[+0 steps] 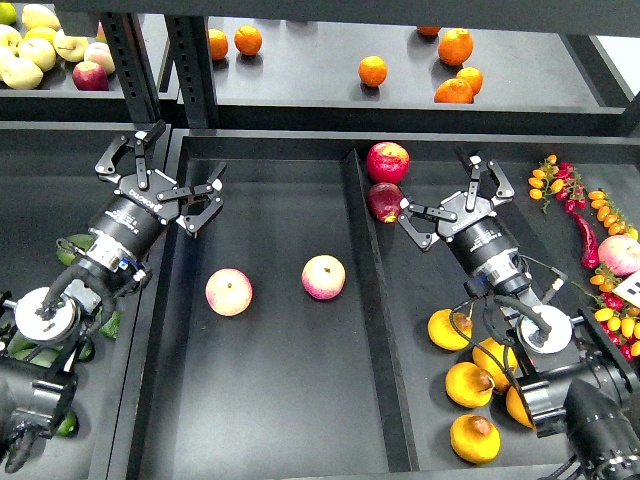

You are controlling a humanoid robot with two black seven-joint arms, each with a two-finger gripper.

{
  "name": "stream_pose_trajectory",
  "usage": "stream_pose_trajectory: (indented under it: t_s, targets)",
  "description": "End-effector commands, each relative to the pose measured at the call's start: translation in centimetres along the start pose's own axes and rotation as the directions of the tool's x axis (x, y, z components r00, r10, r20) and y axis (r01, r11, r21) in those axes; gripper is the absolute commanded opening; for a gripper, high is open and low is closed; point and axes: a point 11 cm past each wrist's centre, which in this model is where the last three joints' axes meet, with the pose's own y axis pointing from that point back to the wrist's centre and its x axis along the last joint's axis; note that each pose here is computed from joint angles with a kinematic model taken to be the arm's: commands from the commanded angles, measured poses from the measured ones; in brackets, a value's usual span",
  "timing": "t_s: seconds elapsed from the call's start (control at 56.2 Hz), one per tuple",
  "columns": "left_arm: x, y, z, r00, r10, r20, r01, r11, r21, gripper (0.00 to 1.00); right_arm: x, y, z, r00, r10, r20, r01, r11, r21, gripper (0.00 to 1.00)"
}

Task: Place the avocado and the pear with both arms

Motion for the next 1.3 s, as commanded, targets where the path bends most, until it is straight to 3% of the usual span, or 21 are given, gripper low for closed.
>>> stream_pose_trajectory:
  t_s: [0.0, 0.552, 1.281]
  targets:
    - [0.5, 0.4, -0.1, 1.0, 0.027, -0.01, -0.027, 1.0, -0.002, 1.0, 0.4, 0.8, 0.4, 1.0, 0.01, 0.008, -0.01, 1.0, 0.001, 1.0]
    - [1.8, 2.7, -1.1, 0.997, 0.072, -0.037, -0.073, 0.997, -0.019, 1.0, 1.7, 4.1, 2.1, 0.998, 0.056, 0.039, -0.056, 0.998, -0.006, 1.0]
    - [1.8, 2.8, -1.4, 0.998, 0.062, -0.032, -0.063, 0.998, -0.015, 1.0, 1.8, 4.2, 2.3, 0.997, 0.059, 0.041, -0.058, 0.998, -0.011, 1.0]
